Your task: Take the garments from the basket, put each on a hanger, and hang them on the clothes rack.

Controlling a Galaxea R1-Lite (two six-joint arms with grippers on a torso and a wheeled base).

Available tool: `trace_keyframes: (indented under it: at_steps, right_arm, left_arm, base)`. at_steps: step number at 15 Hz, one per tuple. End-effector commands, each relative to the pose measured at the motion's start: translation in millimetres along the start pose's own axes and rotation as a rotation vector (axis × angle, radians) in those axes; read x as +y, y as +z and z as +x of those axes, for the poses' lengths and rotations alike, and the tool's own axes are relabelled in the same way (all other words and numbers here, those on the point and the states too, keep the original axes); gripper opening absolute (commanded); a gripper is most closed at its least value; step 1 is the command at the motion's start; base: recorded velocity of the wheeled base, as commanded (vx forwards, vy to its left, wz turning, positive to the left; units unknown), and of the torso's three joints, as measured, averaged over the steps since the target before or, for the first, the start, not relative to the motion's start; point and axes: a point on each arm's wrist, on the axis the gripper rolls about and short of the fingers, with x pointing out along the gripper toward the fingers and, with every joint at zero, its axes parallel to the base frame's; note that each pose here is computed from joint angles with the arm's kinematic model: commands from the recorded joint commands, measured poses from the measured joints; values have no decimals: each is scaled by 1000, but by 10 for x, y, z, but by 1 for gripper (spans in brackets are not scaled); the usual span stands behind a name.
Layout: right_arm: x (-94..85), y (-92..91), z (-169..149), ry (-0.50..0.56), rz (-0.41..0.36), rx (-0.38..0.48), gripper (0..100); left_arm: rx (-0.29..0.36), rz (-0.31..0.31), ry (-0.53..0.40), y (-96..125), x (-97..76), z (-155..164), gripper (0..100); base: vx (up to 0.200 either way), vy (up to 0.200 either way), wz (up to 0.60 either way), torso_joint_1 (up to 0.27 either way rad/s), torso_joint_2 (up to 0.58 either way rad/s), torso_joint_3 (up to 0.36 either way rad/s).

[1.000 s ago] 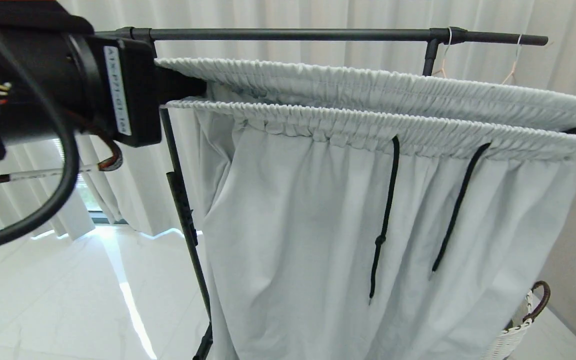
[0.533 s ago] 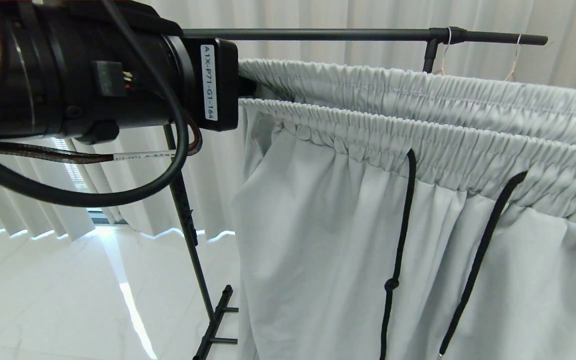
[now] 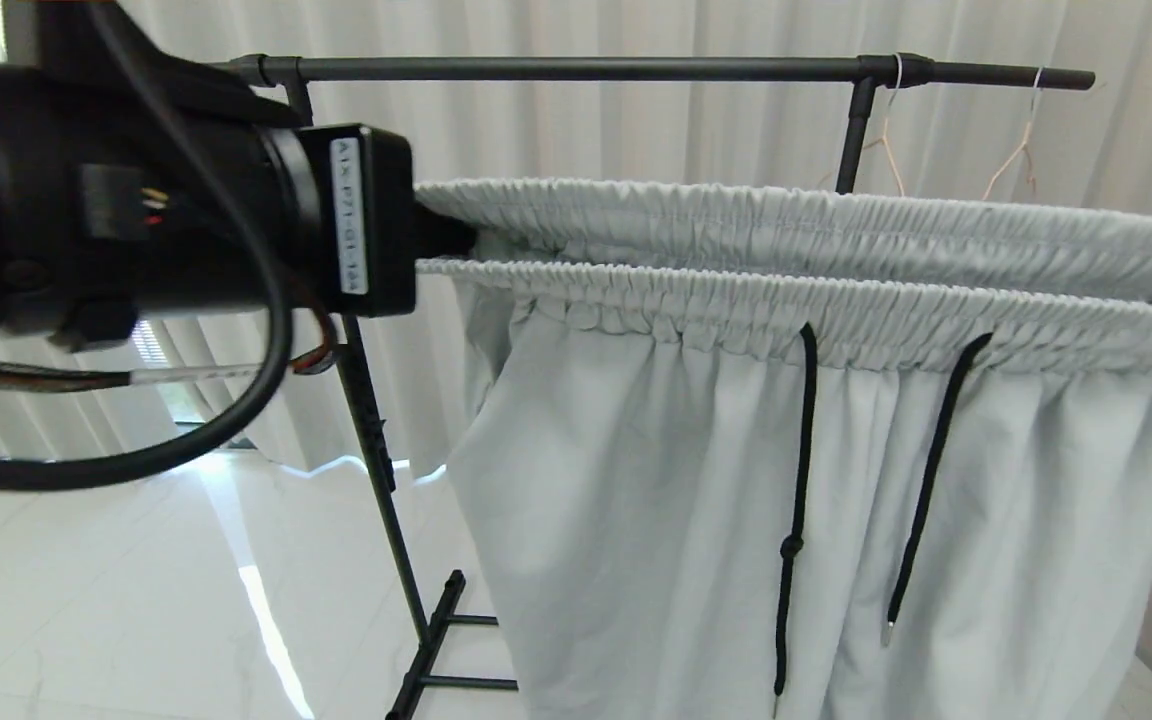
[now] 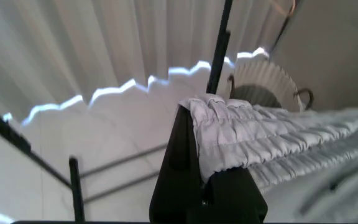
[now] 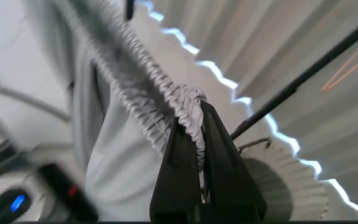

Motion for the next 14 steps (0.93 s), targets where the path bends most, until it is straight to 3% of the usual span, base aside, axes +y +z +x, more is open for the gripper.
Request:
trace_keyframes:
  at_steps: [1,3,5,7,10,12,14]
  right_arm:
    - [-50,112,459,-24,-1,-3,0]
    - [-44,248,754,-19,-10,-91,0]
    - [30,376,1001,8,-24,-190,0]
    - [110,439,1136,34,-31,-239,0]
    - [121,440,1151,36,-31,-242,0]
    - [112,439,1133,29,-29,-241,0]
    - [25,414,1073,-37,-17,-216,0]
  left_arm:
    - [1,-45,-105,-42,66,-586,0]
    - [34,-31,-289,-135,105,-974,0]
    - [26,-10,-454,-199,111,-1208,0]
    - [21,7,-541,-224,91,-1312,0]
    - [30,19,-564,-243,65,-1314,0]
    - [38,59,-557,-282,56,-1282,0]
    - [32,106,-484,-294,57,-1218,0]
  base:
    - [0,0,0,0,0,0]
    - [0,0,0,0,0,0]
    - [0,0,0,0,0,0]
    - [0,0,0,0,0,0]
    - [0,0,0,0,0,0]
    - [0,0,0,0,0,0]
    - [0,0,0,0,0,0]
